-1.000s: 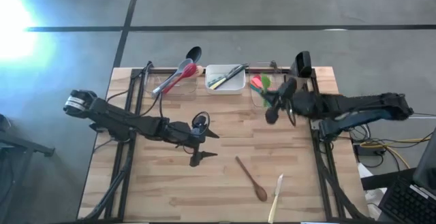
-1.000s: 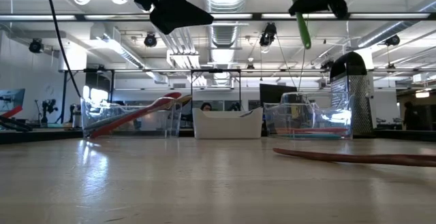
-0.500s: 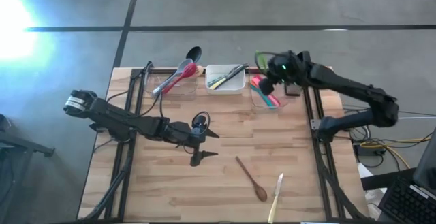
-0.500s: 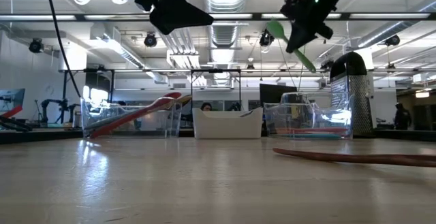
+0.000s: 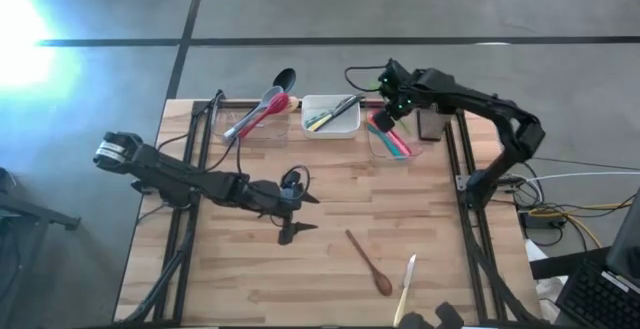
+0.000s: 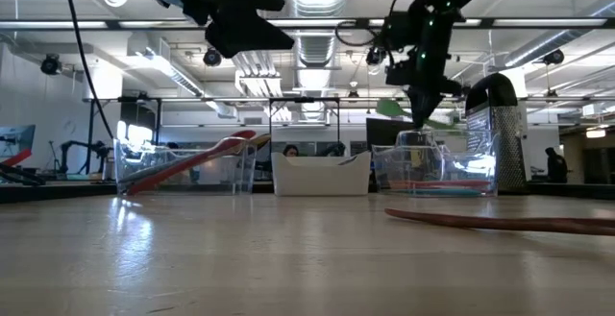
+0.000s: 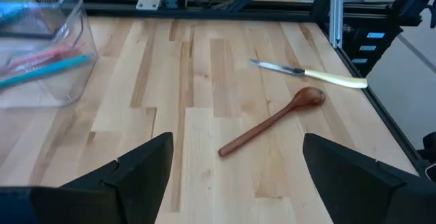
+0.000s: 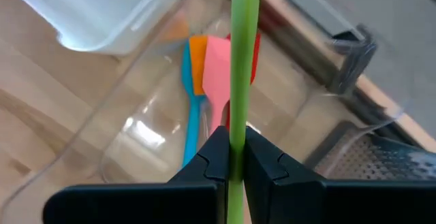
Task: Pick & Place Kitchen Items
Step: Put the green spatula into the right transparent bin
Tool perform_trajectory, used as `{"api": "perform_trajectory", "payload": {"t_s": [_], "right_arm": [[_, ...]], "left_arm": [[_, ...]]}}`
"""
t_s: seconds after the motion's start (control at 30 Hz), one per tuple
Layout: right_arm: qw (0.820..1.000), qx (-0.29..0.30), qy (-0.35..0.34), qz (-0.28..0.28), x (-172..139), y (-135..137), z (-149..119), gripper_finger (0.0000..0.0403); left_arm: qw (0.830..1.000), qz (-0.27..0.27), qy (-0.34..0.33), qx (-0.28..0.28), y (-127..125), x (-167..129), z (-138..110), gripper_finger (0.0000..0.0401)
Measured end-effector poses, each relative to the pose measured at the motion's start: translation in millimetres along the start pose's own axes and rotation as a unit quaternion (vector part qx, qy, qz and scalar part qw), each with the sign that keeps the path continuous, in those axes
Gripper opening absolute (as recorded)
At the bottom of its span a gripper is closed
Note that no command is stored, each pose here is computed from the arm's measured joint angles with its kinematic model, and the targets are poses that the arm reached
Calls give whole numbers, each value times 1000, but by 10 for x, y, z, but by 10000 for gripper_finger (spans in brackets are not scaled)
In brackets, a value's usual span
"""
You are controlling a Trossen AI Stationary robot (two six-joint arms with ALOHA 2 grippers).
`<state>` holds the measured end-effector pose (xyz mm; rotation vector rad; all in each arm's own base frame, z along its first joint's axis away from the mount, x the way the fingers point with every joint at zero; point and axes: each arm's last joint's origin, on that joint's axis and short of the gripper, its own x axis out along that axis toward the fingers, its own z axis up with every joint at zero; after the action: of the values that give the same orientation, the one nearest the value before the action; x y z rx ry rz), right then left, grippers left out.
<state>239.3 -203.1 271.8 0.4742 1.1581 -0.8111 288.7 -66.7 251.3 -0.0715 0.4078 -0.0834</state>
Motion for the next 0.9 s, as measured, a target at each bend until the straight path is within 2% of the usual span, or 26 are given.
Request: {"api": "perform_trajectory", "payload": {"t_s": [0.33, 0.53, 0.9], "right_arm": [[997, -2, 73, -10, 488, -9, 35, 11], [993, 5, 113, 16, 727, -20, 31, 11], [984, 25, 177, 8, 953, -117, -41, 11]], "left_arm": [[1000, 2, 10, -18, 16, 8, -106, 328], [1000, 2, 9, -19, 16, 9, -107, 328], [1000, 2, 9, -19, 16, 9, -107, 328]]}}
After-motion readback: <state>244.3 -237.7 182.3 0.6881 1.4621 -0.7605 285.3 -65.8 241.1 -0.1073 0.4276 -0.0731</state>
